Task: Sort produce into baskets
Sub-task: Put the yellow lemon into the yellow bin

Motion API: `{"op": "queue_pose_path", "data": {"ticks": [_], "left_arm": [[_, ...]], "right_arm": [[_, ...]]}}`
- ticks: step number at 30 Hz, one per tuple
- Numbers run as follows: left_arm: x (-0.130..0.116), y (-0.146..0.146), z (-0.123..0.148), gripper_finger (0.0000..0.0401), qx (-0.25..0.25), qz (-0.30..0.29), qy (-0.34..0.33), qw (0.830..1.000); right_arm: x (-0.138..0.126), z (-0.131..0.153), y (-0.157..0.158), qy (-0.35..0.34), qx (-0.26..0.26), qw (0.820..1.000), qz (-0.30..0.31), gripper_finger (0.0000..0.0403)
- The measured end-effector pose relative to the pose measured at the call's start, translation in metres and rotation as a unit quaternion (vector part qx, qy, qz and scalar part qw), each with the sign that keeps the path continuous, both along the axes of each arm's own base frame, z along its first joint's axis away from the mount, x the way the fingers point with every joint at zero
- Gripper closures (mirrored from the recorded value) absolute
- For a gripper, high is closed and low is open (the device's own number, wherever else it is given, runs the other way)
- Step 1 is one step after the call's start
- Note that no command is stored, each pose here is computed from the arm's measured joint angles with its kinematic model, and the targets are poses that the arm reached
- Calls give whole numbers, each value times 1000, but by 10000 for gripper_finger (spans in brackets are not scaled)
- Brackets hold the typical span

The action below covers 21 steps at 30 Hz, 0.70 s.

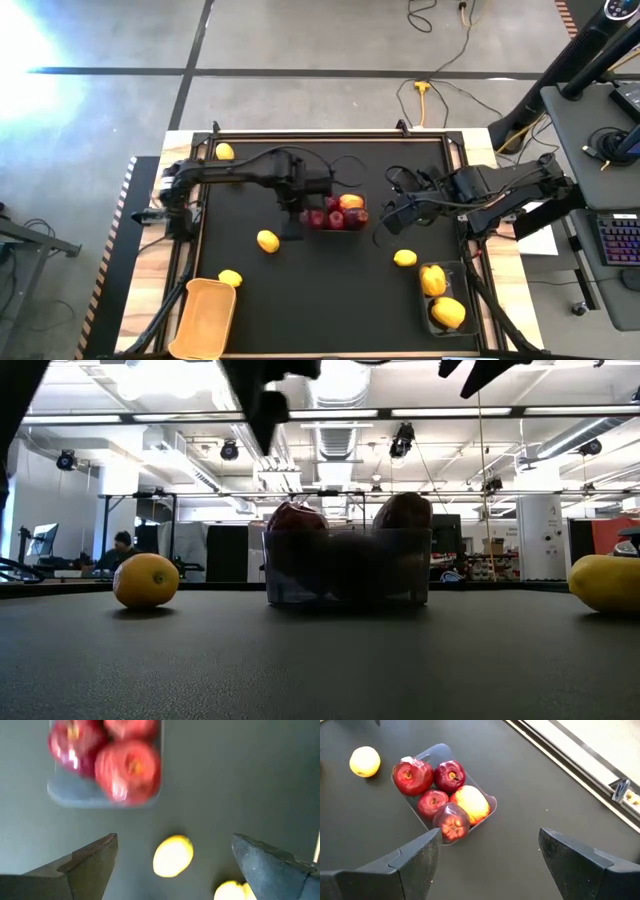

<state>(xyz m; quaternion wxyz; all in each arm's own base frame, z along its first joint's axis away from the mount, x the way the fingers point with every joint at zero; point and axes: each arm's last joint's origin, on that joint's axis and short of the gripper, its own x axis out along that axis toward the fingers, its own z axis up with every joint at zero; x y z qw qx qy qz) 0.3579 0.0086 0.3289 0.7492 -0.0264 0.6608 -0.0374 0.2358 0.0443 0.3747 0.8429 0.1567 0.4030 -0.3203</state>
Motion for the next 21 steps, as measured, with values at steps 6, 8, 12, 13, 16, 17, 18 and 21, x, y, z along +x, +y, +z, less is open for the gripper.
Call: {"op": "queue_pose_path", "data": {"ticks": [6,8,12,13,16,17,18,21], "left_arm": [[-51,-4,-31,29,5,-27,-29,999],[-70,-6,-45,29,8,-41,-55,998],[-100,-11,-68,29,11,-54,-108,993],[-106,-12,-74,29,8,-60,-116,991],[-119,-16,-96,29,-10,-105,-132,986],[-122,-17,-104,29,-14,-115,-134,984],[-125,-17,-111,29,-15,-120,-134,984],[-133,-16,-132,29,2,-115,-120,986]], "right_arm": [[-1,0,6,-2,3,1000,6,78],[-1,0,5,-2,4,1000,5,78],[-1,0,5,-10,9,1000,-7,78],[-1,0,5,-12,11,1000,-9,78],[3,1,6,-30,15,999,-7,78],[4,2,7,-37,16,999,-5,78],[5,3,7,-43,17,999,-3,78],[7,4,7,-54,20,998,-2,78]]}}
